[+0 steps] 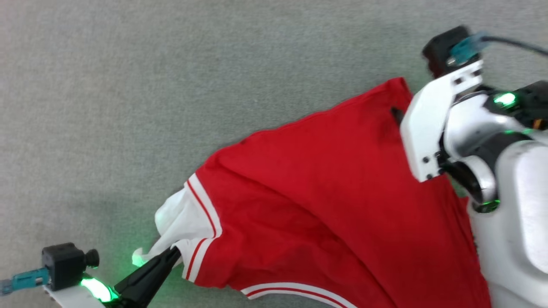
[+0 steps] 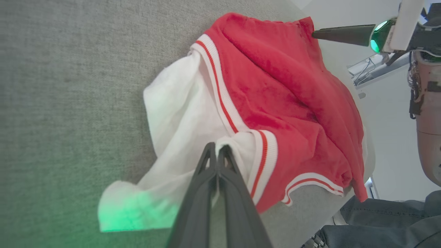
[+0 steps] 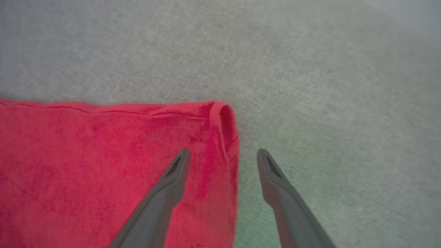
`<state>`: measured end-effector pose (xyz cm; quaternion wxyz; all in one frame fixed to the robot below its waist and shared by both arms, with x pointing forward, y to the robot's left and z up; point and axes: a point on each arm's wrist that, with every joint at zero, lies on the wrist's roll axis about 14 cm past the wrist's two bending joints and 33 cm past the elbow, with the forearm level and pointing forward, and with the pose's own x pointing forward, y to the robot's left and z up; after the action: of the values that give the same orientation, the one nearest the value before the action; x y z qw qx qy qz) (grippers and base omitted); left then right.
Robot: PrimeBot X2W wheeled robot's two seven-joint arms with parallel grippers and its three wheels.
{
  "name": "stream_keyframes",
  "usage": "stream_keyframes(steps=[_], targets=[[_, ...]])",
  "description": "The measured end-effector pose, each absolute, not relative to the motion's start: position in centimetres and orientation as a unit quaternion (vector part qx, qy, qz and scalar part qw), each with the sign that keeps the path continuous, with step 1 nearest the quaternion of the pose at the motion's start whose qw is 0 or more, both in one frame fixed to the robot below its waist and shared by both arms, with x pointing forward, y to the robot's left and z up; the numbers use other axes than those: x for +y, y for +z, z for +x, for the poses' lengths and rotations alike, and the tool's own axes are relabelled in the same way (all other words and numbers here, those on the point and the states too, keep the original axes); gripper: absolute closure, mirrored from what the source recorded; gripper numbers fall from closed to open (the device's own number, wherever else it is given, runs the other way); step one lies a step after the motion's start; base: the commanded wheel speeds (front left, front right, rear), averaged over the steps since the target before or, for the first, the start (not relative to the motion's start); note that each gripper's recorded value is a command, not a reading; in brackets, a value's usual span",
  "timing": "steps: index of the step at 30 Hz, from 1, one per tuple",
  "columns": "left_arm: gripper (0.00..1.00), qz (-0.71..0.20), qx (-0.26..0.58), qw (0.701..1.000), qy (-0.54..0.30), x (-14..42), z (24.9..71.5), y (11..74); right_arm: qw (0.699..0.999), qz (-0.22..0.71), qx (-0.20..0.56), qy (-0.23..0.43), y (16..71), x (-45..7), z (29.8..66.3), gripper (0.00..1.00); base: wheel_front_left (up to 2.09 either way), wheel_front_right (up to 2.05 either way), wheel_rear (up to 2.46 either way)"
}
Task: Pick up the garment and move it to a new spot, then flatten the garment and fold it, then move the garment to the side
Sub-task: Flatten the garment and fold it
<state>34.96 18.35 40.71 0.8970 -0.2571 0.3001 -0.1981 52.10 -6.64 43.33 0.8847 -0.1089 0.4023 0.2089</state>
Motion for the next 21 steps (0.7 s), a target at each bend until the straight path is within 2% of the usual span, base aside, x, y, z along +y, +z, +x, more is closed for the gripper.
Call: stream_keyframes(steps=[4,6,7,8,17,21], targets=[[1.00,-0.262,0.303,0.896,-0.188,18.6,34.9,40.4,0.858,-0.124,0.445,0.225,40.2,-5.9,51.3,0.00,0.00,0.00,0.00],[1.00,-0.265,0.301,0.898,-0.184,18.8,35.1,40.6,0.853,-0.127,0.452,0.227,39.7,-5.9,51.2,0.64,0.00,0.00,0.00],[1.00,-0.268,0.300,0.897,-0.181,18.8,35.2,40.6,0.852,-0.126,0.454,0.228,39.6,-5.8,51.2,0.87,0.00,0.00,0.00],[1.00,-0.270,0.300,0.897,-0.181,18.8,35.2,40.6,0.853,-0.118,0.455,0.227,39.7,-5.8,51.2,1.00,0.00,0.00,0.00],[1.00,-0.237,0.289,0.912,-0.171,20.9,37.3,40.7,0.881,-0.023,0.418,0.220,41.3,-5.7,52.3,1.00,0.00,0.00,0.00],[1.00,-0.213,0.233,0.933,-0.171,22.5,41.9,43.3,0.922,0.013,0.336,0.191,45.6,-7.4,56.2,1.00,0.00,0.00,0.00]])
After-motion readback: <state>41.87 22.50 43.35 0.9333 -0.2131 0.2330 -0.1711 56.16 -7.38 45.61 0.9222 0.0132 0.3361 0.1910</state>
